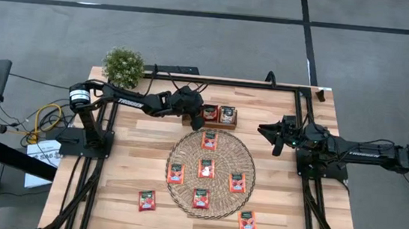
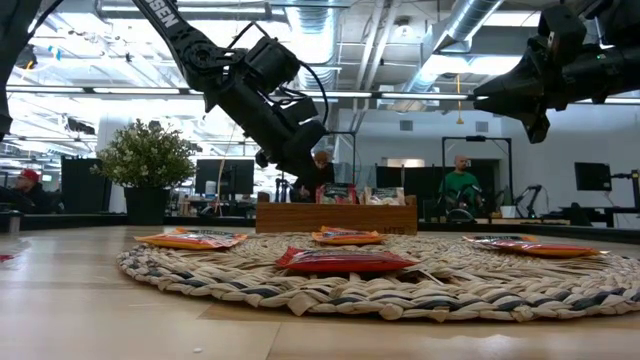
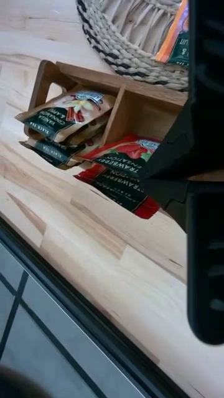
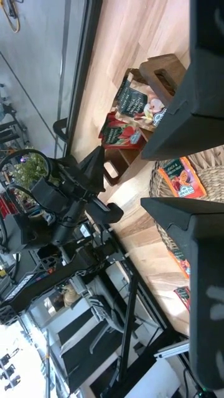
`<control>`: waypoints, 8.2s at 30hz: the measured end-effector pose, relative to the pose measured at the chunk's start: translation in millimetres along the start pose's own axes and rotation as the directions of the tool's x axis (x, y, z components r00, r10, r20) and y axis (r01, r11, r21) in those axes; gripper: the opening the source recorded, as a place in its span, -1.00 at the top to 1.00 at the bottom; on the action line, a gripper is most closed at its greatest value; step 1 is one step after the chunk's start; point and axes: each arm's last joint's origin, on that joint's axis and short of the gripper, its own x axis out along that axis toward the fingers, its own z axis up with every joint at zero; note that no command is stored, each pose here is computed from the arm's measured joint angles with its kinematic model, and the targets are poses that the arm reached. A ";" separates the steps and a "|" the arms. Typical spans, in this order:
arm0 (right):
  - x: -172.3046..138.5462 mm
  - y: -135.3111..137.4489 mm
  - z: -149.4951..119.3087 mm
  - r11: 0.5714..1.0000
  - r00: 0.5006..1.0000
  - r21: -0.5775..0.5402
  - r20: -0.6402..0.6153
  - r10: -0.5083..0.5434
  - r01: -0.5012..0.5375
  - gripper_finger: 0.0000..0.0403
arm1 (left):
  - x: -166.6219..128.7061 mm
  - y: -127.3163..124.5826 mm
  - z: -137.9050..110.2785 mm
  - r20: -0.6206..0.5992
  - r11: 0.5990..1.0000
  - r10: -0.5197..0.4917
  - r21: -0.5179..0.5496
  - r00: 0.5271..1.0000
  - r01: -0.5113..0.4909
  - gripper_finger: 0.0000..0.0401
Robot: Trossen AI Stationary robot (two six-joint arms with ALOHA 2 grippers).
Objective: Pick & Place Tea
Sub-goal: Put the red tea bag into the middle section of the wooden organizer
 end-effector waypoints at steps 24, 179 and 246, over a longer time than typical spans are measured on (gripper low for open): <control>0.0 0.1 0.1 1.000 1.000 0.001 0.001 0.001 -0.001 0.52 | -0.1 -1.5 0.1 -0.002 0.999 -0.052 -0.002 0.999 0.052 0.62; -0.3 3.9 -0.7 0.992 0.991 0.020 -0.047 0.125 -0.124 0.52 | -128.3 -179.4 46.0 -0.166 0.844 0.297 0.507 0.940 -0.177 1.00; -0.2 3.6 -0.7 0.993 0.992 0.029 -0.046 0.119 -0.118 0.52 | 29.2 -96.2 45.2 -0.161 0.707 0.445 0.667 0.881 -0.235 1.00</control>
